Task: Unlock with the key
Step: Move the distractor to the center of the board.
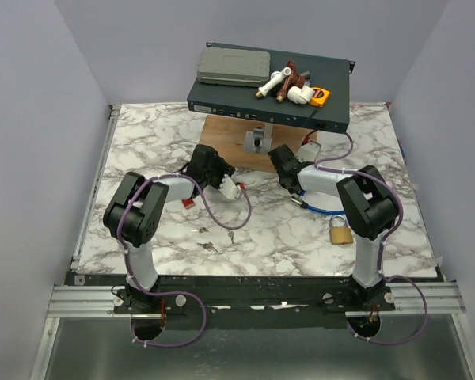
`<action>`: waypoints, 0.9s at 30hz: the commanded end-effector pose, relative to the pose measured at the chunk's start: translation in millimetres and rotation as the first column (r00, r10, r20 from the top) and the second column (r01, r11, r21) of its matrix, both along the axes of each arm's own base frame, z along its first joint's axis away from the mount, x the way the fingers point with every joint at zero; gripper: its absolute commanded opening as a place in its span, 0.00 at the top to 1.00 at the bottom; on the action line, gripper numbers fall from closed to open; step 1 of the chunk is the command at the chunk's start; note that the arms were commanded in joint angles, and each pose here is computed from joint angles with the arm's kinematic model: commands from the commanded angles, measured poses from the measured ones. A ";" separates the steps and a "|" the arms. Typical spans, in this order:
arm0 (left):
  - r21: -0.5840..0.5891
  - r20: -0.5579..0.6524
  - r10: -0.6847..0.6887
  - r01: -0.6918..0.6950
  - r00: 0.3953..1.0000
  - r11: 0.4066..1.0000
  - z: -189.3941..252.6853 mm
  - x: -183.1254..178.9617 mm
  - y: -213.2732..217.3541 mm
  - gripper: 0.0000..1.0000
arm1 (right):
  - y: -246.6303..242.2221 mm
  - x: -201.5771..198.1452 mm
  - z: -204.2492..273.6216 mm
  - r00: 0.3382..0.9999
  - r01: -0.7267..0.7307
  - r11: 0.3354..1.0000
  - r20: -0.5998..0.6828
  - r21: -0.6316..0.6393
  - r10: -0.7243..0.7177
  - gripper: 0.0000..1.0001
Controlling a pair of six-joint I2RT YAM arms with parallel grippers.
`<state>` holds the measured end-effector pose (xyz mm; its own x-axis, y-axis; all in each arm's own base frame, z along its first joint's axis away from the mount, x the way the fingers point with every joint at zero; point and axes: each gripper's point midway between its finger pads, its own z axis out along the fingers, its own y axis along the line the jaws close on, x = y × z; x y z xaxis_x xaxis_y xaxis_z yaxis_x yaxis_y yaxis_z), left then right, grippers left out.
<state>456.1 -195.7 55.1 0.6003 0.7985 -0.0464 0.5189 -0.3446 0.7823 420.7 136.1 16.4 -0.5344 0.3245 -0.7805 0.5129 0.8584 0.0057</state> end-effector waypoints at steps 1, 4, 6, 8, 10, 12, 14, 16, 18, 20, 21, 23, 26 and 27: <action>-0.029 -0.041 -0.192 0.191 0.981 0.981 -4.6 -17.8 -25.6 0.51 | -17.2 -38.3 -73.8 0.977 0.068 0.996 -0.207 0.059 -0.054 0.99; -0.041 -0.048 -0.221 0.219 0.974 0.975 -6.5 -15.4 -32.5 0.51 | -13.7 -35.3 -69.3 0.979 0.072 0.994 -0.196 0.078 -0.055 0.99; -0.035 -0.050 -0.250 0.249 0.967 0.968 -11.1 -17.1 -34.7 0.51 | -11.3 -33.2 -65.9 0.981 0.079 0.992 -0.186 0.095 -0.060 0.99; -0.033 -0.046 -0.288 0.286 0.957 0.958 -15.1 -20.2 -37.0 0.51 | -9.3 -32.7 -64.0 0.981 0.086 0.990 -0.182 0.112 -0.065 0.99; -0.051 -0.065 -0.325 0.323 0.943 0.945 -14.9 -24.7 -39.9 0.52 | -6.7 -32.4 -62.7 0.982 0.088 0.988 -0.180 0.128 -0.065 0.99; -0.054 -0.126 -0.353 0.349 0.927 0.936 -14.5 -29.0 -39.1 0.53 | -3.9 -31.8 -61.2 0.982 0.087 0.986 -0.179 0.144 -0.061 0.99; -0.053 -0.170 -0.364 0.361 0.916 0.931 -14.5 -29.0 -37.6 0.53 | -1.9 -31.6 -59.5 0.982 0.088 0.984 -0.177 0.157 -0.060 0.99; -0.057 -0.173 -0.375 0.371 0.911 0.927 -12.9 -24.8 -36.4 0.52 | -1.6 -33.1 -59.5 0.982 0.092 0.982 -0.179 0.164 -0.062 0.99; -0.054 -0.151 -0.390 0.387 0.908 0.921 -11.6 -20.2 -35.8 0.52 | -1.8 -34.6 -61.3 0.981 0.096 0.981 -0.181 0.167 -0.065 0.99; -0.051 -0.127 -0.401 0.398 0.907 0.916 -11.1 -14.7 -35.8 0.53 | -0.9 -34.9 -63.4 0.981 0.100 0.980 -0.184 0.173 -0.068 0.99; -0.049 -0.117 -0.407 0.404 0.906 0.914 -10.5 -12.3 -35.9 0.53 | 0.0 -34.3 -64.5 0.981 0.101 0.979 -0.184 0.178 -0.068 0.99; -0.043 -0.117 -0.415 0.413 0.902 0.910 -10.0 -9.2 -35.7 0.53 | 4.3 -32.6 -66.4 0.981 0.098 0.975 -0.183 0.198 -0.062 0.99; -0.035 -0.126 -0.454 0.453 0.882 0.891 -8.1 -14.7 -38.1 0.54 | 8.5 -30.3 -65.1 0.982 0.095 0.972 -0.183 0.216 -0.056 0.99; -0.053 -0.134 -0.469 0.466 0.873 0.883 -3.5 -19.8 -40.2 0.55 | 9.3 -30.3 -63.6 0.982 0.093 0.971 -0.179 0.222 -0.053 0.99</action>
<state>457.5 -221.9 49.6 0.8381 0.5358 -0.1024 0.4296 -0.5328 0.7291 420.1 136.8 16.3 -0.4933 0.4679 -0.7333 0.5791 0.8057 0.1244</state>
